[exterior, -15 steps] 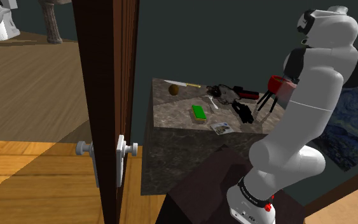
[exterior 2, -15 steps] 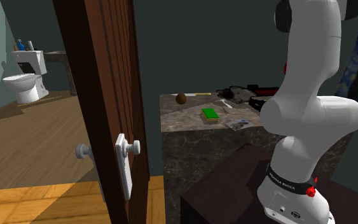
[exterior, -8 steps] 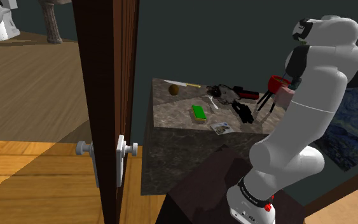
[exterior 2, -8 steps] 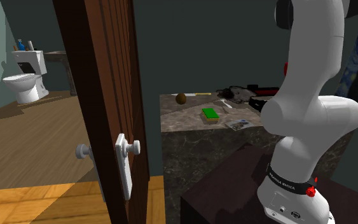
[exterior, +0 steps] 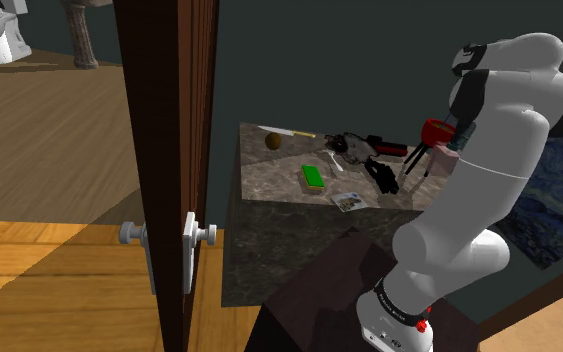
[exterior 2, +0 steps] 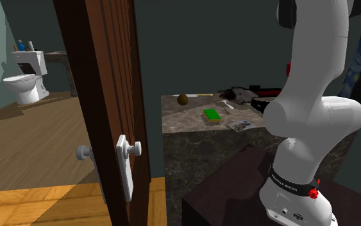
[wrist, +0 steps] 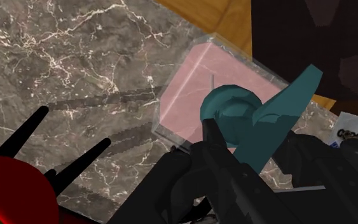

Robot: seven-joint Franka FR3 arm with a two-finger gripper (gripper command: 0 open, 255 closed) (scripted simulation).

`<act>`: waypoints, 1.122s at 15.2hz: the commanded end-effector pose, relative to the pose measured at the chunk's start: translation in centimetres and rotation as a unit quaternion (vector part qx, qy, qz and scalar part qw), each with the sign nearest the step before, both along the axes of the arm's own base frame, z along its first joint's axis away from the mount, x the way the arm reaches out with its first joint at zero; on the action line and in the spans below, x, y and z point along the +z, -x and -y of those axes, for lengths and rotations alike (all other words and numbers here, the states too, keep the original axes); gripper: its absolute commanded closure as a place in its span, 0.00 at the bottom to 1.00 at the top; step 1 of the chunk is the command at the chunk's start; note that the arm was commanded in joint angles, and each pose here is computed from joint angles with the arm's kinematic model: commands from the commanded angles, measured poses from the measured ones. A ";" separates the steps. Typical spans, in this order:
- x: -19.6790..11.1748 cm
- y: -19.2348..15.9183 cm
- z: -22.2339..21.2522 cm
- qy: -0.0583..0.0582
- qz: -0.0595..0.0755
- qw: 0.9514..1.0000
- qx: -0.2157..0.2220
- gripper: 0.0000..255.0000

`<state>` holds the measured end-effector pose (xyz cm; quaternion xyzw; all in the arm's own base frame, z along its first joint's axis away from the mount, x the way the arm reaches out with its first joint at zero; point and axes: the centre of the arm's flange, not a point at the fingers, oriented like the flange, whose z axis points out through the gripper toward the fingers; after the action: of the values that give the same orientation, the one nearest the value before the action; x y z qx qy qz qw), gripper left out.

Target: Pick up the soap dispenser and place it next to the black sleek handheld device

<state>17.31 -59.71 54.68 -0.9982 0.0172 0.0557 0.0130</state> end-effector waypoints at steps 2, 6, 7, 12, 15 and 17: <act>-1.6 0.0 -0.1 0.000 0.000 1.000 0.000 1.00; -3.7 0.0 -0.1 0.000 0.000 1.000 0.000 1.00; -4.2 0.0 -0.1 0.000 0.000 1.000 0.000 1.00; -6.8 0.0 -0.1 0.000 0.000 1.000 0.000 1.00; -8.4 0.0 -0.1 0.000 0.000 1.000 0.000 1.00; -9.5 0.0 -0.1 0.000 0.000 1.000 0.000 1.00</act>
<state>17.31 -59.58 45.84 -0.9982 0.0172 0.0558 0.0130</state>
